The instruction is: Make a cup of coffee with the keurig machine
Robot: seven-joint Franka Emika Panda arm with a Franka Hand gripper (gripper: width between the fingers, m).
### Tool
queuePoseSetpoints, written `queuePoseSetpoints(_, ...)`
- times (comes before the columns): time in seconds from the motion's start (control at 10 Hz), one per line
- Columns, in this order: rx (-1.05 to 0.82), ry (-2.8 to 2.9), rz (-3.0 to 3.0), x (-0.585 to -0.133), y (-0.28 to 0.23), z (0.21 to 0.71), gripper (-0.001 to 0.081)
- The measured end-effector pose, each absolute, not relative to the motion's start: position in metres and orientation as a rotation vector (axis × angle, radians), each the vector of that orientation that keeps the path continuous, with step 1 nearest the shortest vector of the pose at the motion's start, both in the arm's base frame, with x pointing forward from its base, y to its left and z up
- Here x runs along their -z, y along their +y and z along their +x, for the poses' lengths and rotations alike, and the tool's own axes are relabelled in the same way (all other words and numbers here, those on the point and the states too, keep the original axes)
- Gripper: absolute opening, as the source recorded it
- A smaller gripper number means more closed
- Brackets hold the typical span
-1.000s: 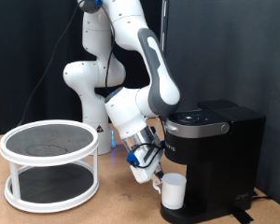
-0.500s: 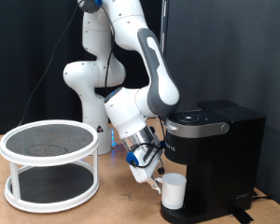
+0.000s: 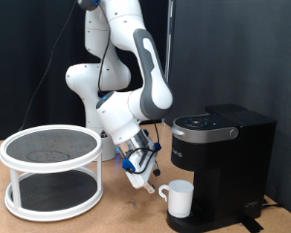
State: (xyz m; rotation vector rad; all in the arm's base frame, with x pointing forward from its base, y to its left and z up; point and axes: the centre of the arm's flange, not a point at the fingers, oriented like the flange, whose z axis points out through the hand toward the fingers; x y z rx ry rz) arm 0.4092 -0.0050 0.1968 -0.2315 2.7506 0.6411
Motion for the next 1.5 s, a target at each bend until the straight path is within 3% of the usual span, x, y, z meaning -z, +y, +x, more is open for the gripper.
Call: queuePoseSetpoints(1.5,-0.681,2.776,-0.276,-0.195,0.039,0.406,0.0734)
